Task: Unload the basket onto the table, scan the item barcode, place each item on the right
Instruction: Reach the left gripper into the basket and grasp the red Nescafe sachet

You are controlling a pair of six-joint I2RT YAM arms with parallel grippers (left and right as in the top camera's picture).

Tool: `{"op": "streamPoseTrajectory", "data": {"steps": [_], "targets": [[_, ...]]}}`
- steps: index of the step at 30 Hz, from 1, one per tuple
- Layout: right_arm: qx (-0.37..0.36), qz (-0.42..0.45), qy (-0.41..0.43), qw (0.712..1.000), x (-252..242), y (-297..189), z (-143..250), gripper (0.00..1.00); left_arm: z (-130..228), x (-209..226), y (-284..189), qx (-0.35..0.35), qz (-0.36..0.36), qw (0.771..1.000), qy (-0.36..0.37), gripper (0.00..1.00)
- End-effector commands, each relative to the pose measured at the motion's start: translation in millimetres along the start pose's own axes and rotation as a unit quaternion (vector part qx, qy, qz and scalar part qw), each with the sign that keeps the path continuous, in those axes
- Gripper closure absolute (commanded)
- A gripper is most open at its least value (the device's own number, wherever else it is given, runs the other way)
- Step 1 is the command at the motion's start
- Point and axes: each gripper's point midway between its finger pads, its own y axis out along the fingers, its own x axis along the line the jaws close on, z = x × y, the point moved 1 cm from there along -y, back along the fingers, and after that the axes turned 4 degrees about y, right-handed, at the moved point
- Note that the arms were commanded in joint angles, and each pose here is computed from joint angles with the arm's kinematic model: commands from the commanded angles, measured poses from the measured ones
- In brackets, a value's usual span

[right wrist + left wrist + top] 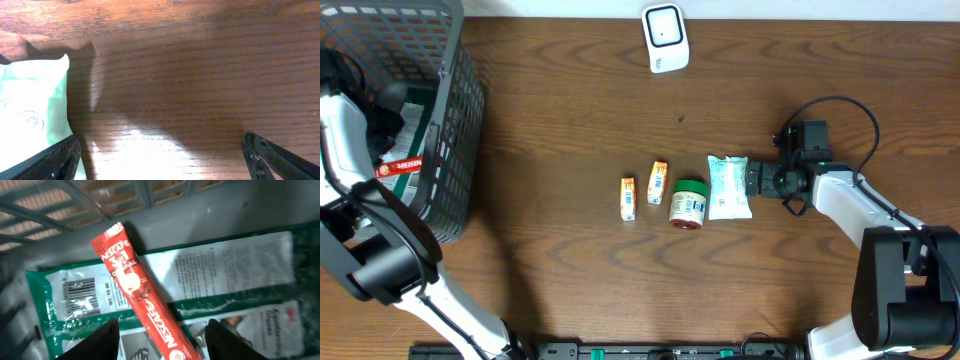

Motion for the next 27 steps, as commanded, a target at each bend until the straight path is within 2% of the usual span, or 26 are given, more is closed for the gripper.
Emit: {"op": "streamPoseTrajectory", "data": {"steps": [1, 16, 25, 27], "targets": [[0.007, 0.0, 0.0, 1.0, -0.6, 3.3, 4.1, 0.01, 2.9, 2.9, 18.4, 0.013, -0.016, 1.0, -0.016, 0.44], [0.007, 0.001, 0.0, 1.0, -0.7, 3.3, 4.3, 0.01, 25.9, 20.8, 66.2, 0.055, -0.051, 0.997, -0.018, 0.44], [0.008, 0.001, 0.0, 1.0, -0.7, 3.3, 4.4, 0.01, 16.9, 16.5, 60.4, 0.038, -0.039, 0.998, -0.011, 0.91], [0.007, 0.001, 0.0, 1.0, -0.8, 3.3, 4.3, 0.01, 7.0, 12.8, 45.1, 0.022, -0.027, 0.999, -0.008, 0.93]]}}
